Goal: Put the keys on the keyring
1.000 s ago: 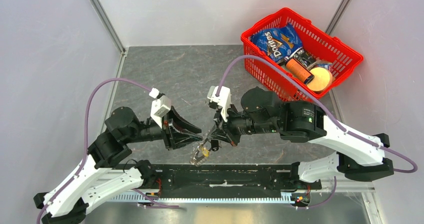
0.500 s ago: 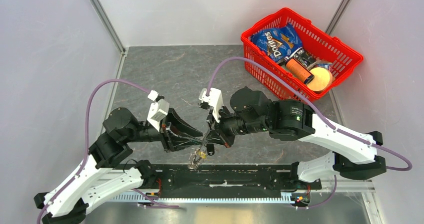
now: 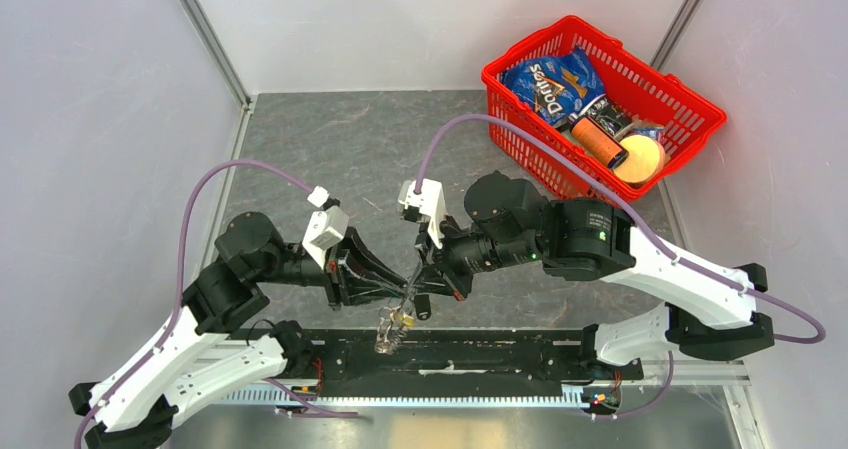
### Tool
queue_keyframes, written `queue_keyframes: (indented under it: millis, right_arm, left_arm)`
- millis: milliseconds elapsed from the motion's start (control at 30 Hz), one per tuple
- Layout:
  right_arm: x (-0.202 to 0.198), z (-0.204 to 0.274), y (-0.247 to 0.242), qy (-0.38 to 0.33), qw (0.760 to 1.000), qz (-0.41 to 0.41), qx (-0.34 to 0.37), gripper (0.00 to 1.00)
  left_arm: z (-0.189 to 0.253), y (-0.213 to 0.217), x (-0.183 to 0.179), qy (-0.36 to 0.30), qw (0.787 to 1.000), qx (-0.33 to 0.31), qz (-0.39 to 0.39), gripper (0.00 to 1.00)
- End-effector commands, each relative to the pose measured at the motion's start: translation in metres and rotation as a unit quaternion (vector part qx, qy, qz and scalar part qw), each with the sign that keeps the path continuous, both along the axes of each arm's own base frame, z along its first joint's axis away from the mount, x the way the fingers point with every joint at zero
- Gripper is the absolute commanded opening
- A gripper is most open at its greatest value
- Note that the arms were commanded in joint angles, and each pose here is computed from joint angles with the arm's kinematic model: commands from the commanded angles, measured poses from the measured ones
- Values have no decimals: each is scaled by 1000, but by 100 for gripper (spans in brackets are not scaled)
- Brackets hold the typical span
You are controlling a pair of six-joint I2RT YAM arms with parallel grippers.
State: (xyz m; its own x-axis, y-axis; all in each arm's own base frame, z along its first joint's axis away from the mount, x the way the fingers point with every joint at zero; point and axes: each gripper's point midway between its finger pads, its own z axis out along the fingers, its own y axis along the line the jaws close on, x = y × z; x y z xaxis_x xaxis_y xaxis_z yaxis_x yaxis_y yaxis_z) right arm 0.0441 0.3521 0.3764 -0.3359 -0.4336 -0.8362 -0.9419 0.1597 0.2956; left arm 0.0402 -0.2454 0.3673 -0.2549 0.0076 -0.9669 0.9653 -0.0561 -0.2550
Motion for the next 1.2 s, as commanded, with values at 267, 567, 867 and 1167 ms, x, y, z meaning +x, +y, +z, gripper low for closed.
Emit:
queue_keyframes:
  millis: [267,567,867,1167]
  right_arm:
    - [-7,21,3,0,999,25,31,0]
    - [-7,18,8,4,999,30,25,0]
    - [-1,16,18,-1,999,21,26,0]
    - [3,41,6,-17,997,-3,76,40]
  left_arm:
    - [10,3,-6,-33,999,-5,-18,17]
    - [10,0,-10,-31,999,-3,-39,2]
    - [14,0,-11,-41,998,-24,-40,2]
    - [33,6,-10,-58,994,-93,-11,2]
